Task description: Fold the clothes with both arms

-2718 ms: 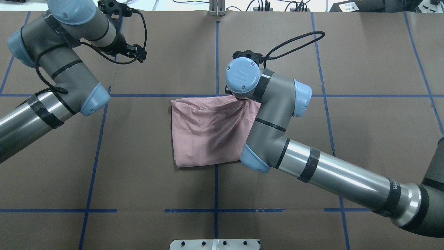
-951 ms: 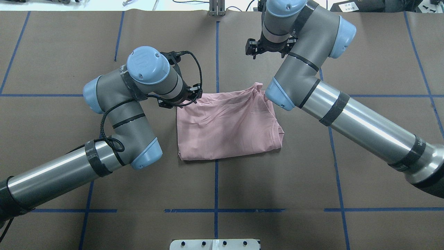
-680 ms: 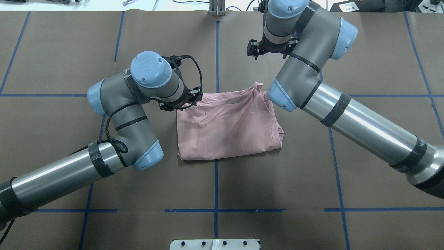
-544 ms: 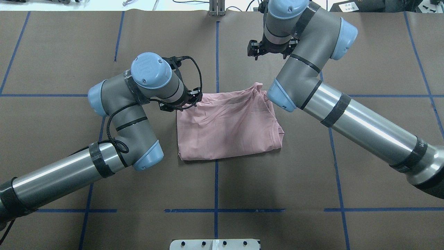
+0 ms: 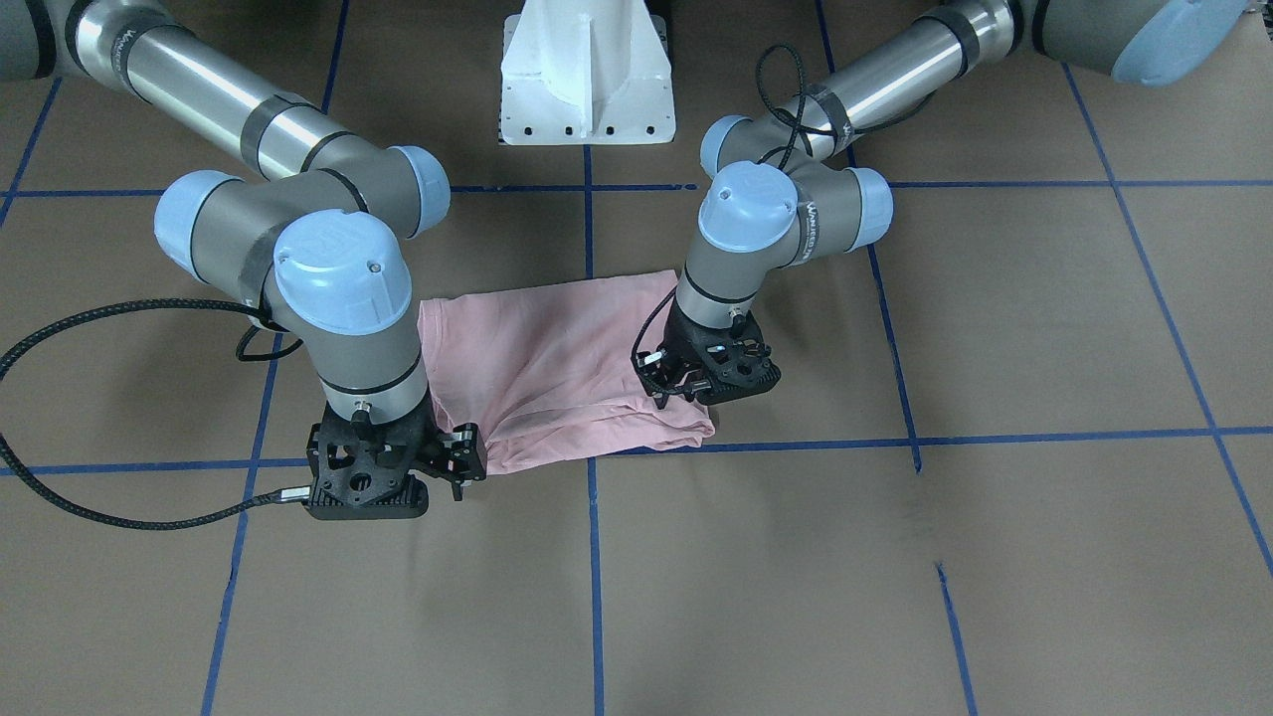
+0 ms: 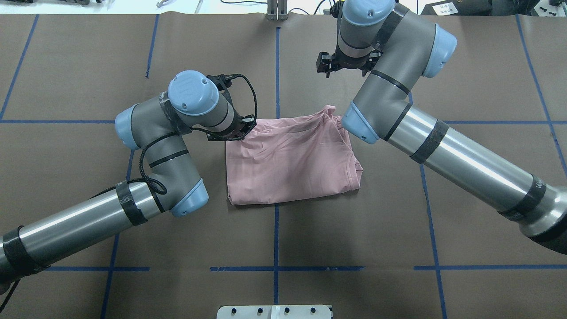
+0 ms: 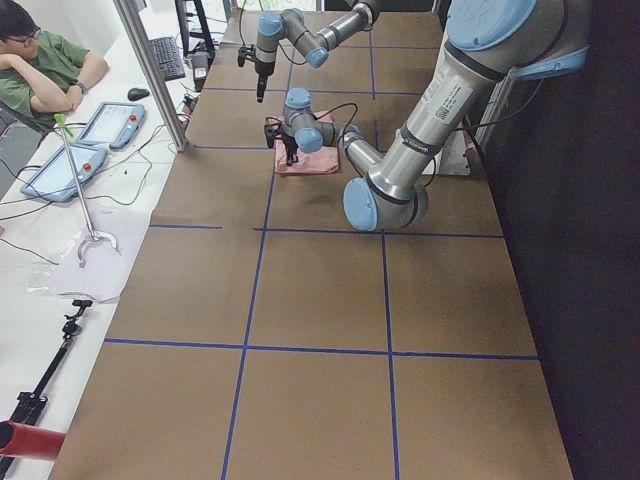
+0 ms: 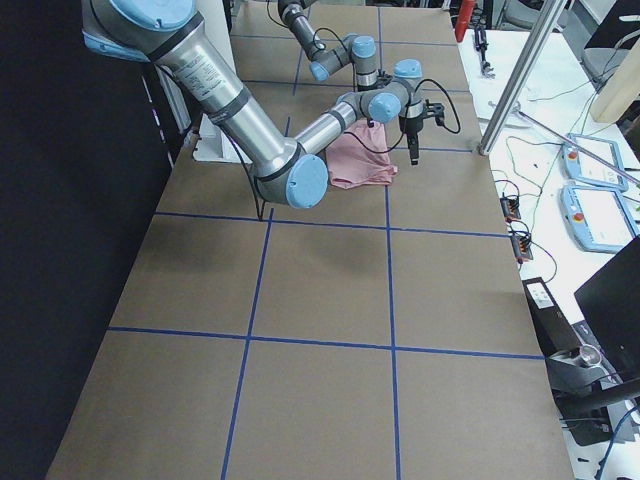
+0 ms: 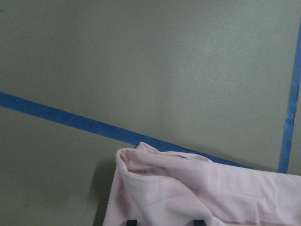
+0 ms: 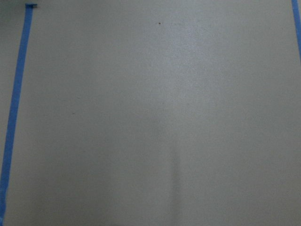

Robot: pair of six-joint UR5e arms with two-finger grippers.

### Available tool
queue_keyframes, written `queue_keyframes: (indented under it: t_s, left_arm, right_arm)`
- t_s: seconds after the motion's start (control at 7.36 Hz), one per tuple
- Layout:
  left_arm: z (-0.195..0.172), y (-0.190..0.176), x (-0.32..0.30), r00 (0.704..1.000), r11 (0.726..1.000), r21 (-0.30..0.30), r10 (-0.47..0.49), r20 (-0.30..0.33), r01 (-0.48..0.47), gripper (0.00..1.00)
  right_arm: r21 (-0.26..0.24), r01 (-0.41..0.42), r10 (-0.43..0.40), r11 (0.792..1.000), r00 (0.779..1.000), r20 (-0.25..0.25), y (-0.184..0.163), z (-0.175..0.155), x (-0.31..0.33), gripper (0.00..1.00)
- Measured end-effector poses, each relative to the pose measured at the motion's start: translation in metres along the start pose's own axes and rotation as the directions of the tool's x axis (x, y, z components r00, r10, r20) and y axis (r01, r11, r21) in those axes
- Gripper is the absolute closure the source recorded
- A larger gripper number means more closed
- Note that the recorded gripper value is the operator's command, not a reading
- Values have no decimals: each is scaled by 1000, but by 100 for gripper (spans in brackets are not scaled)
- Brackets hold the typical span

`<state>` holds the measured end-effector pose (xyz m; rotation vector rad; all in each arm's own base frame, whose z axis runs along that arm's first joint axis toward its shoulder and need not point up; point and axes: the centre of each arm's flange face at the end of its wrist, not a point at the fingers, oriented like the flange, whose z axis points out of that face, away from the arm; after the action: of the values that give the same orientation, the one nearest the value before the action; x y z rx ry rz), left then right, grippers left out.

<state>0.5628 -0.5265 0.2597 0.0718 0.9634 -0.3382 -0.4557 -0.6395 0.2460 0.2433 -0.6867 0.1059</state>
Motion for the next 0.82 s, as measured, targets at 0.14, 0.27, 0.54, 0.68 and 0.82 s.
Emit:
queue_keyframes:
  t_s: [0.14,0.27,0.54,0.68,0.82]
  left_arm:
    - [0,-4,-2,1000,1000,16,21,4,-21,100]
    - [-3,-14,-6,999,998,34,43,9,-43,100]
    - [-9,-42,-20,997,995,67,75,26,-76,54]
    - [-9,-51,-25,996,994,75,83,35,-85,1]
    - [-10,-54,-29,993,991,78,108,40,-110,0]
  right_arm:
    - [0,-2,2,1000,1000,1,0,0,-1,0]
    - [-1,-3,3,1000,1000,1,1,0,-1,0]
    - [-3,-6,6,1000,1000,0,2,2,-1,0]
    - [-4,-6,6,1000,1000,0,4,3,-2,0]
    - [-4,-4,4,1000,1000,3,5,5,-1,0]
